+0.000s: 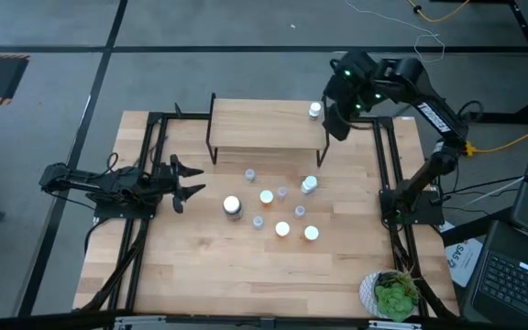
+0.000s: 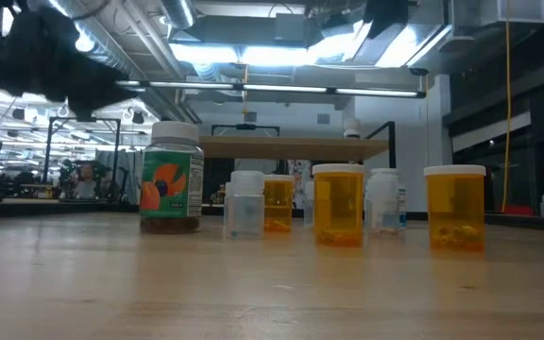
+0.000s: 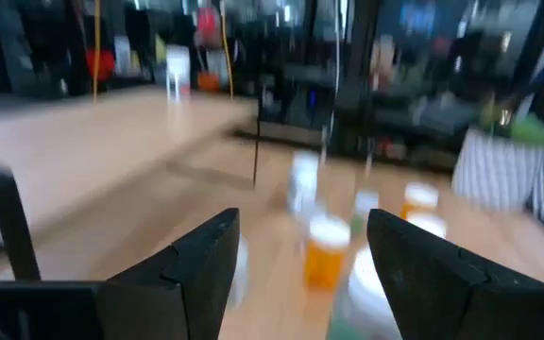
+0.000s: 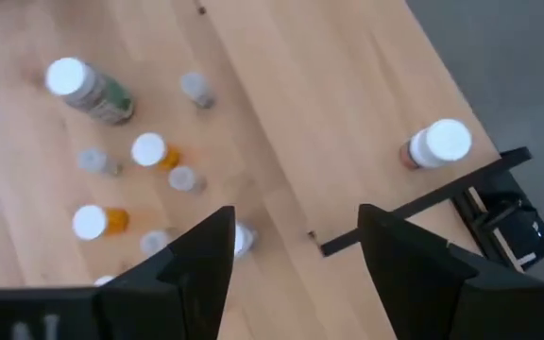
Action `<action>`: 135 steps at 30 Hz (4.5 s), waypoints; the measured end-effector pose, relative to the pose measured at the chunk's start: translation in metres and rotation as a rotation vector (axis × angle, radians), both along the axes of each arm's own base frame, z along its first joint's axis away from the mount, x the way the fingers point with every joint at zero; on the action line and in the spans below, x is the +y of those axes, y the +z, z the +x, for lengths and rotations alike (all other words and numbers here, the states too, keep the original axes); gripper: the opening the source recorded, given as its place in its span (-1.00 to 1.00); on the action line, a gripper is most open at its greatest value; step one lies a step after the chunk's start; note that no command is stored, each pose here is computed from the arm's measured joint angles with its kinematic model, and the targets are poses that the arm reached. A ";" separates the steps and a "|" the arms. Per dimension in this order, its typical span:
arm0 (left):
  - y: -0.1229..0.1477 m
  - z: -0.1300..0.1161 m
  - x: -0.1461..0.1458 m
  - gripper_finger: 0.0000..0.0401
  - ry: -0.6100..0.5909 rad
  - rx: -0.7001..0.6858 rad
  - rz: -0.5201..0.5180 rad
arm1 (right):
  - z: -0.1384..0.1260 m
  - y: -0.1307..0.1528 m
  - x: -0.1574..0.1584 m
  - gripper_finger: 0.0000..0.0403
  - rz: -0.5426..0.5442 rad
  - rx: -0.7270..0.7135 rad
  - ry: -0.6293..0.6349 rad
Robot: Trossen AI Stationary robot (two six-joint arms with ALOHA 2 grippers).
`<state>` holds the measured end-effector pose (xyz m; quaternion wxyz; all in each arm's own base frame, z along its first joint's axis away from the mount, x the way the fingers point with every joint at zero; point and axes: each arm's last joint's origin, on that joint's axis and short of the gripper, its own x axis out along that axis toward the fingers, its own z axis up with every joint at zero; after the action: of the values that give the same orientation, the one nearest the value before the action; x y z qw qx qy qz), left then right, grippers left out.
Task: Pick and place medicine bottles onto shelf by color
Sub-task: Put the green pill bottle on the shelf
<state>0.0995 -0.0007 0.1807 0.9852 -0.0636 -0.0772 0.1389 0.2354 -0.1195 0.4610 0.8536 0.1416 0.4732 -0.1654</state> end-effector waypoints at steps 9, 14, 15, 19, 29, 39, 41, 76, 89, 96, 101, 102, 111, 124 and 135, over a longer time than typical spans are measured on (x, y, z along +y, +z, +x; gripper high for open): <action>0.041 0.000 -0.003 0.14 -0.102 -0.158 -0.082 | -0.043 -0.013 0.042 0.12 0.022 -0.019 -0.038; 0.068 0.023 -0.007 0.14 -0.109 0.086 -0.102 | -0.060 -0.052 0.062 0.12 0.010 -0.057 -0.170; 0.074 0.029 -0.008 0.14 -0.109 0.142 -0.112 | -0.062 -0.061 0.066 0.12 0.028 -0.075 -0.186; 0.097 0.052 -0.011 0.14 -0.104 0.354 -0.138 | -0.064 -0.095 0.081 0.12 0.086 -0.167 -0.203; 0.140 0.104 -0.031 0.14 -0.139 0.817 -0.022 | -0.052 -0.161 0.111 0.12 0.166 -0.322 -0.110; 0.139 0.141 -0.039 0.14 -0.144 0.864 0.021 | -0.046 -0.180 0.122 0.12 0.206 -0.354 -0.086; 0.136 0.143 -0.036 0.15 -0.124 0.884 0.001 | -0.045 -0.179 0.123 0.12 0.208 -0.369 -0.081; 0.061 0.192 -0.041 0.47 -0.060 1.171 -0.116 | -0.045 -0.179 0.123 0.12 0.203 -0.372 -0.072; 0.055 0.194 -0.041 0.32 -0.035 1.188 -0.169 | -0.045 -0.179 0.123 0.12 0.204 -0.372 -0.073; 0.055 0.194 -0.042 0.04 -0.069 1.188 -0.211 | -0.045 -0.179 0.122 0.12 0.203 -0.372 -0.073; 0.064 0.190 -0.041 0.04 -0.094 1.175 -0.205 | -0.044 -0.179 0.122 0.12 0.203 -0.371 -0.073; 0.069 0.188 -0.039 0.04 -0.093 1.167 -0.207 | -0.044 -0.179 0.123 0.12 0.203 -0.371 -0.073; 0.166 0.177 -0.007 0.04 0.052 0.959 -0.061 | -0.045 -0.179 0.123 0.12 0.189 -0.364 -0.055; 0.245 0.152 0.137 0.04 0.425 0.836 -0.053 | -0.045 -0.179 0.122 0.12 0.188 -0.368 -0.054; 0.213 0.135 0.214 0.04 0.465 0.875 -0.299 | -0.044 -0.179 0.123 0.12 0.188 -0.370 -0.054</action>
<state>0.2349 0.2130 0.3942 0.8487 -0.1210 0.3505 0.3772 0.1910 0.0030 0.2822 0.9043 0.2612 0.3175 -0.1145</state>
